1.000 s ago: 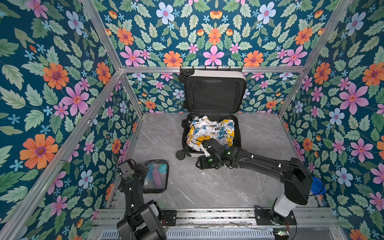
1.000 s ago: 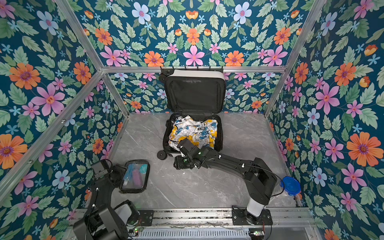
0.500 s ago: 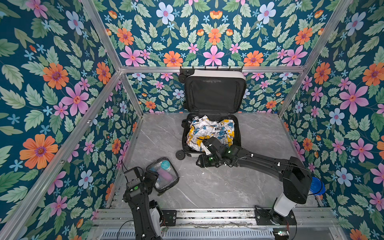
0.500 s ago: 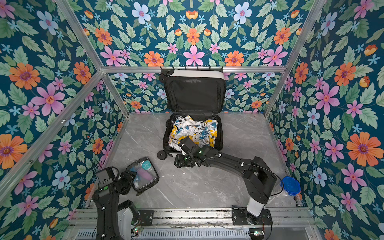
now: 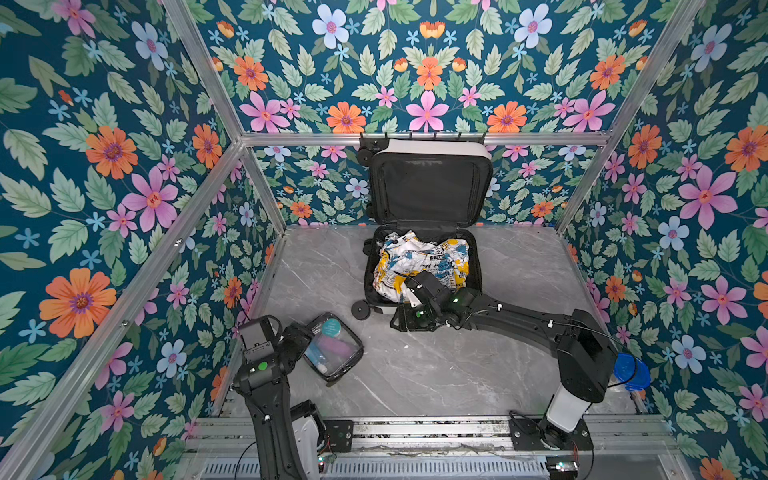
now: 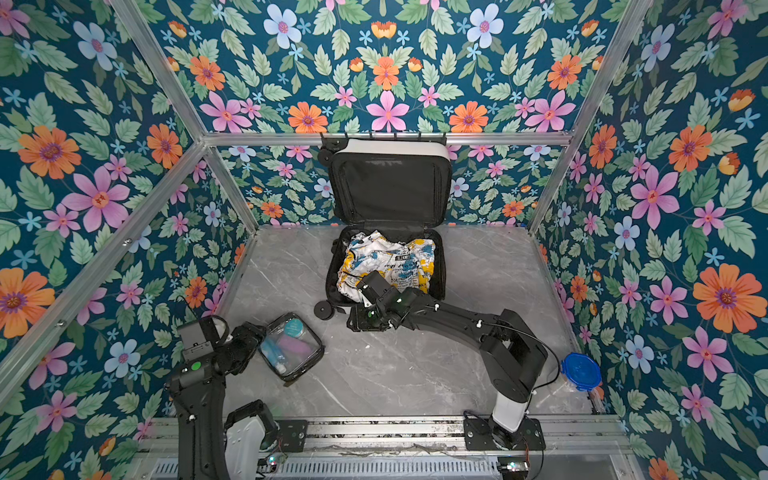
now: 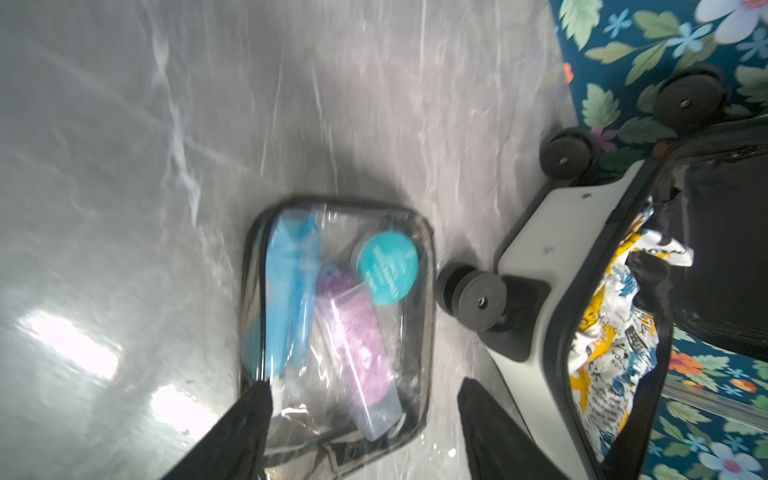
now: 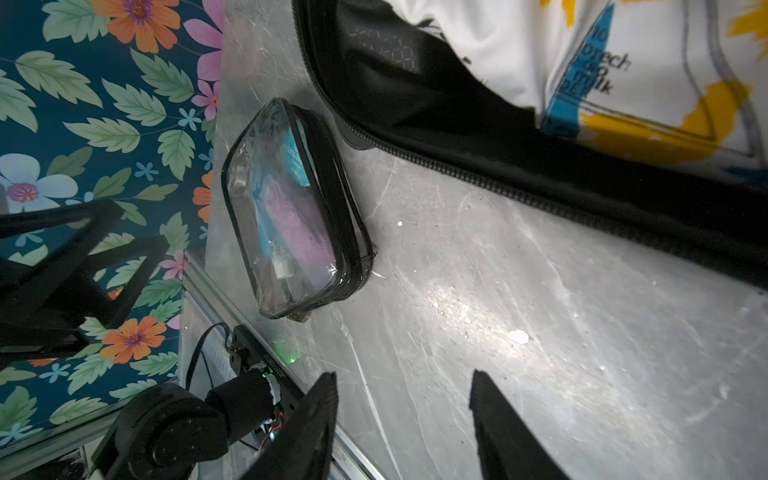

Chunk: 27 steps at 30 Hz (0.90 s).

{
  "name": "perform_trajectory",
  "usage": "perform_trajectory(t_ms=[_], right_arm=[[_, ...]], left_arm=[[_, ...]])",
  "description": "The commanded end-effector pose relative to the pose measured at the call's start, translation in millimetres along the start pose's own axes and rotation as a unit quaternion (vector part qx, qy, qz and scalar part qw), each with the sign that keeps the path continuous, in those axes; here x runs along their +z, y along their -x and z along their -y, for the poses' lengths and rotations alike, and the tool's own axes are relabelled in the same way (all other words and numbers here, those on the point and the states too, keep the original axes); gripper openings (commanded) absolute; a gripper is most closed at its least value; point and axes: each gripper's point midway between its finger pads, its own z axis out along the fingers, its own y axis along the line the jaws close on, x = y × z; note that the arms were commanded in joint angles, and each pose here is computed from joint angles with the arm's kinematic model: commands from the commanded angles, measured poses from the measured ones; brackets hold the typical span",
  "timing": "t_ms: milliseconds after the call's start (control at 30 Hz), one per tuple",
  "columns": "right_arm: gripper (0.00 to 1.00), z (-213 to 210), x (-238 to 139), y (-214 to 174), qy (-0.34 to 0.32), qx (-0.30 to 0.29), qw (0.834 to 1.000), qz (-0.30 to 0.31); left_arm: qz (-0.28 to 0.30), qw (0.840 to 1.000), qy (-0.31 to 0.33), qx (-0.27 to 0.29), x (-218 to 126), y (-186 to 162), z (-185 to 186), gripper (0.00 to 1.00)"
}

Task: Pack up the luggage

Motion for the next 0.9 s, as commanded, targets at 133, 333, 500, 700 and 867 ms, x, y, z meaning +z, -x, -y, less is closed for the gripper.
perform_trajectory(t_ms=[133,333,500,700,867], right_arm=[[0.54,-17.2,5.4,-2.7,0.035,0.004,0.999,-0.004],[0.54,-22.7,9.9,-18.8,0.031,-0.003,0.999,-0.013],[0.54,-20.3,2.7,-26.4,0.022,-0.009,1.000,-0.008],[0.54,-9.6,2.1,-36.1,0.016,-0.001,1.000,-0.009],[0.54,-4.8,2.2,-35.8,0.010,0.000,1.000,-0.008]], left_arm=[[0.029,0.999,0.010,0.020,16.3,59.0,23.5,0.74],[0.052,0.998,0.036,0.010,58.1,112.7,30.0,0.73],[-0.008,0.997,0.075,0.003,116.6,105.4,2.4,0.68],[-0.038,0.997,0.067,-0.001,137.7,88.6,-6.6,0.68],[-0.068,0.996,0.057,0.004,136.8,62.8,-12.1,0.68]])
